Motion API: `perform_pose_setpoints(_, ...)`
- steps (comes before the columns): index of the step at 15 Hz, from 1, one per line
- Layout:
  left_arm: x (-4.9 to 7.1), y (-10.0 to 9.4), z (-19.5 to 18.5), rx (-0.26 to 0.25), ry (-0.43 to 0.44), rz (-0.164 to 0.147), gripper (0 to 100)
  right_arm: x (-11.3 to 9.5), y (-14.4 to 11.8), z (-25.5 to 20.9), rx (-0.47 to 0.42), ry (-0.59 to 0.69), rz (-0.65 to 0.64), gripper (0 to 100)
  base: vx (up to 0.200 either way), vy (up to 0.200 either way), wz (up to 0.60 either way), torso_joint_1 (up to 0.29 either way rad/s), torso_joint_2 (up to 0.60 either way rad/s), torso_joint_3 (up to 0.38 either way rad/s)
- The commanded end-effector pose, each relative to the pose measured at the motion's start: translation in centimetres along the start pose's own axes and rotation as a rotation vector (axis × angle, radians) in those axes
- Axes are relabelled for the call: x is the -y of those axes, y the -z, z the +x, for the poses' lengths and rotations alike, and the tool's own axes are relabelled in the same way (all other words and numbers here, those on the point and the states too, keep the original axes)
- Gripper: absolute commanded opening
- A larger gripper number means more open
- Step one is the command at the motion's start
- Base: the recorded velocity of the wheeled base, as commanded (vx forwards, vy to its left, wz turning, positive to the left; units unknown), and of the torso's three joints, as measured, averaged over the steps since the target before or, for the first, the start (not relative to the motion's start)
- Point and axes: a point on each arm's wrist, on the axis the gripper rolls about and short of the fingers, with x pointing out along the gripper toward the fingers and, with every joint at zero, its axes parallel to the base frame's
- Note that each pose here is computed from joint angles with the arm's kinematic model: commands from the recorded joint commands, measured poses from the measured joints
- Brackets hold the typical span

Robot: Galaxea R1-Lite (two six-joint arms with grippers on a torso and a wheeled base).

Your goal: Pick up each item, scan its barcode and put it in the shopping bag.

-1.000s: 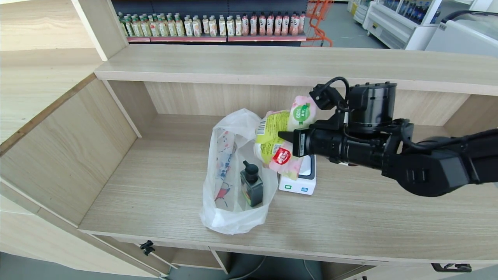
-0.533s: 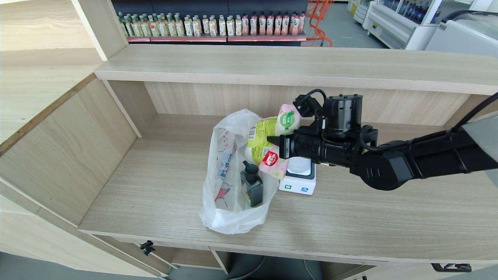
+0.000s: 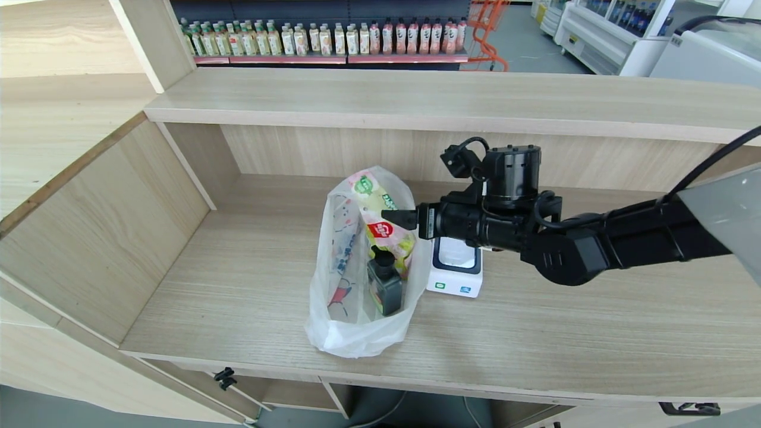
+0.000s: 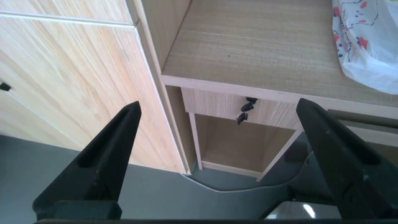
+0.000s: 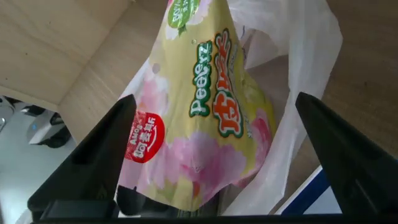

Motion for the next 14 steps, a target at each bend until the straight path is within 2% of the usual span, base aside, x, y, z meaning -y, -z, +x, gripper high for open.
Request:
perform_pose_setpoints(1, 0.0, 0.0, 0.0, 0.000, -0.001, 0.000, 100, -0.6, -1.8, -1.6, 0.042, -0.011, 0.017, 100, 0.000, 0.000, 0.00, 0.000, 0.00, 0.000)
perform_pose_setpoints(3, 0.0, 0.0, 0.0, 0.000, 0.001, 0.000, 100, -1.6, -2.7, -7.0, 0.045, 0.000, 0.065, 100, 0.000, 0.000, 0.00, 0.000, 0.00, 0.000)
perform_pose_setpoints(5, 0.0, 0.0, 0.0, 0.000, -0.001, 0.000, 100, -3.8, -2.4, -16.6, 0.028, -0.013, 0.087, 100, 0.000, 0.000, 0.00, 0.000, 0.00, 0.000)
perform_pose_setpoints(6, 0.0, 0.0, 0.0, 0.000, 0.001, 0.000, 100, -4.8, -1.4, -21.9, 0.037, 0.023, 0.074, 100, 0.000, 0.000, 0.00, 0.000, 0.00, 0.000)
perform_pose_setpoints(7, 0.0, 0.0, 0.0, 0.000, 0.001, 0.000, 100, -4.7, 0.1, -26.3, 0.052, 0.165, 0.033, 100, 0.000, 0.000, 0.00, 0.000, 0.00, 0.000)
perform_pose_setpoints(8, 0.0, 0.0, 0.0, 0.000, 0.001, 0.000, 100, -4.5, 1.0, -28.1, 0.051, 0.272, 0.015, 100, 0.000, 0.000, 0.00, 0.000, 0.00, 0.000)
perform_pose_setpoints(9, 0.0, 0.0, 0.0, 0.000, -0.001, 0.000, 100, -5.3, 4.5, -33.2, 0.074, 0.508, -0.009, 100, 0.000, 0.000, 0.00, 0.000, 0.00, 0.000)
perform_pose_setpoints(10, 0.0, 0.0, 0.0, 0.000, 0.001, 0.000, 100, -5.8, 7.2, -35.6, 0.120, 0.599, -0.001, 100, 0.000, 0.000, 0.00, 0.000, 0.00, 0.000)
perform_pose_setpoints(11, 0.0, 0.0, 0.0, 0.000, -0.001, 0.000, 100, -6.0, 8.9, -36.7, 0.132, 0.623, -0.001, 100, 0.000, 0.000, 0.00, 0.000, 0.00, 0.000)
perform_pose_setpoints(12, 0.0, 0.0, 0.0, 0.000, 0.001, 0.000, 100, -6.5, 13.0, -38.3, 0.157, 0.657, -0.017, 100, 0.000, 0.000, 0.00, 0.000, 0.00, 0.000)
perform_pose_setpoints(14, 0.0, 0.0, 0.0, 0.000, -0.001, 0.000, 100, -6.9, 17.6, -38.9, 0.170, 0.636, -0.091, 100, 0.000, 0.000, 0.00, 0.000, 0.00, 0.000)
